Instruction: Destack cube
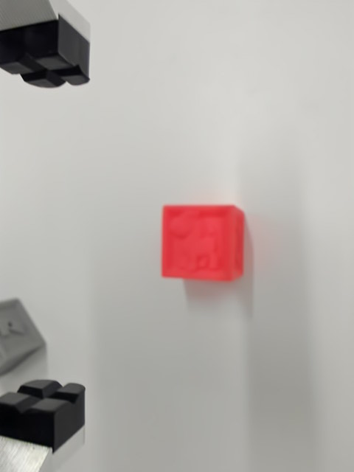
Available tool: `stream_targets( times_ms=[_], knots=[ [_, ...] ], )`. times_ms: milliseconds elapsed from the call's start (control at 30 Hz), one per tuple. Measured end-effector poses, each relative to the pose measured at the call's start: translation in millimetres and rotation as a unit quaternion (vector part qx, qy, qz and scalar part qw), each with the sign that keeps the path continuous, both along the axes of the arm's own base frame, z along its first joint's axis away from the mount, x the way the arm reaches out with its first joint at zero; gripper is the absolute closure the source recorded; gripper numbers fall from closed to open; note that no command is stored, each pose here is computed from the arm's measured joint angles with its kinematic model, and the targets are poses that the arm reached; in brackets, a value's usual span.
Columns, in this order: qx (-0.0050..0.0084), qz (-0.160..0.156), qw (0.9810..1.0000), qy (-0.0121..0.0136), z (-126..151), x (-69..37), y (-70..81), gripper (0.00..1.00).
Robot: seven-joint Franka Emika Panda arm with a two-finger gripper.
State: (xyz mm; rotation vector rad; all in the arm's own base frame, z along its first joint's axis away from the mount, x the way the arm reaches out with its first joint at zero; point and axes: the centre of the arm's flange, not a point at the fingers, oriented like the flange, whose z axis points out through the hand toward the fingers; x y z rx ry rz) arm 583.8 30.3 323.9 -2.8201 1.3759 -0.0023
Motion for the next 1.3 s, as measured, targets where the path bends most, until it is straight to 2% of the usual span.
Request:
stream_targets(
  times_ms=[333,700,967,1300],
  knots=[
    [0.0006,0.000,1.0000,-0.0002,39.1,0.3,0.2,0.00],
    [0.0007,0.000,1.0000,0.0002,69.2,0.7,0.2,0.00],
    [0.0009,0.000,1.0000,-0.0004,84.4,0.7,0.2,0.00],
    [0.0009,0.000,1.0000,0.0006,88.8,0.7,0.3,0.00]
  ],
)
